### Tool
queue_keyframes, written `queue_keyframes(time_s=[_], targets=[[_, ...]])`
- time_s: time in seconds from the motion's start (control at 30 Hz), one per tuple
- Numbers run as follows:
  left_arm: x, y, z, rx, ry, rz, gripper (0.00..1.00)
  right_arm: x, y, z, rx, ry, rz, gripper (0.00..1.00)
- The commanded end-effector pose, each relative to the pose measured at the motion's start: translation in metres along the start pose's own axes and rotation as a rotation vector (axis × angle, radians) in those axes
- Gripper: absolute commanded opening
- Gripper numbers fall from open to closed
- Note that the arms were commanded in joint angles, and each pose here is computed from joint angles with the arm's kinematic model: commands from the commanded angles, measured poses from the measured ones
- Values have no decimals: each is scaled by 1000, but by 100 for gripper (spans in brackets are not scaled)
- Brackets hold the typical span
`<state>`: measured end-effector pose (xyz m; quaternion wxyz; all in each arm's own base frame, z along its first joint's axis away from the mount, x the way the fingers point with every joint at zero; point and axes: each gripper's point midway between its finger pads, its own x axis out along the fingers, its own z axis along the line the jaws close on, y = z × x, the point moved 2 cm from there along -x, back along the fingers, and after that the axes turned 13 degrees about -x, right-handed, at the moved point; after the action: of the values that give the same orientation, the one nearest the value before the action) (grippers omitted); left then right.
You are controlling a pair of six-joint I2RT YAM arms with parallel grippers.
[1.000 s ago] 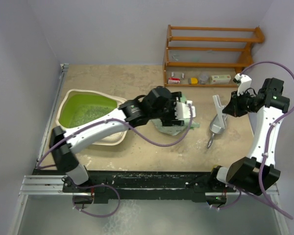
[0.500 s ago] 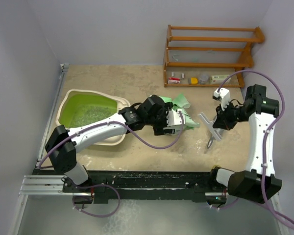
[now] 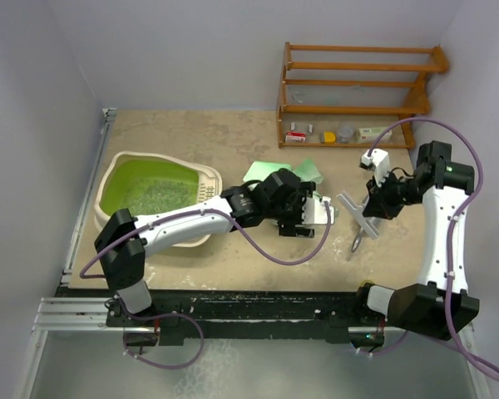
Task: Fill the litter box with clean litter
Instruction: Adjust the cat litter bag at the center of the board.
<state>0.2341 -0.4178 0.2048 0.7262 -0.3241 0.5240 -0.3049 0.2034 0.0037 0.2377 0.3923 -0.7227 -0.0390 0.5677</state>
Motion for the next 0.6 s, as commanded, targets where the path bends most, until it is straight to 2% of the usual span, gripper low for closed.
queue_keyframes(time_s=[0.0,0.13,0.37,0.57], targets=[[10,19,11,52,-50,58,82,-12,-13,5,-58,7,-39,0],[13,32,20,67,-116,104,82,-13,-13,6,-78,10,-37,0],[3,28,33,86,-166,93,82,-12,-14,6,-92,3,-40,0],[6,30,31,87,-151,98,68,-13,-13,10,-127,-2,-31,0]])
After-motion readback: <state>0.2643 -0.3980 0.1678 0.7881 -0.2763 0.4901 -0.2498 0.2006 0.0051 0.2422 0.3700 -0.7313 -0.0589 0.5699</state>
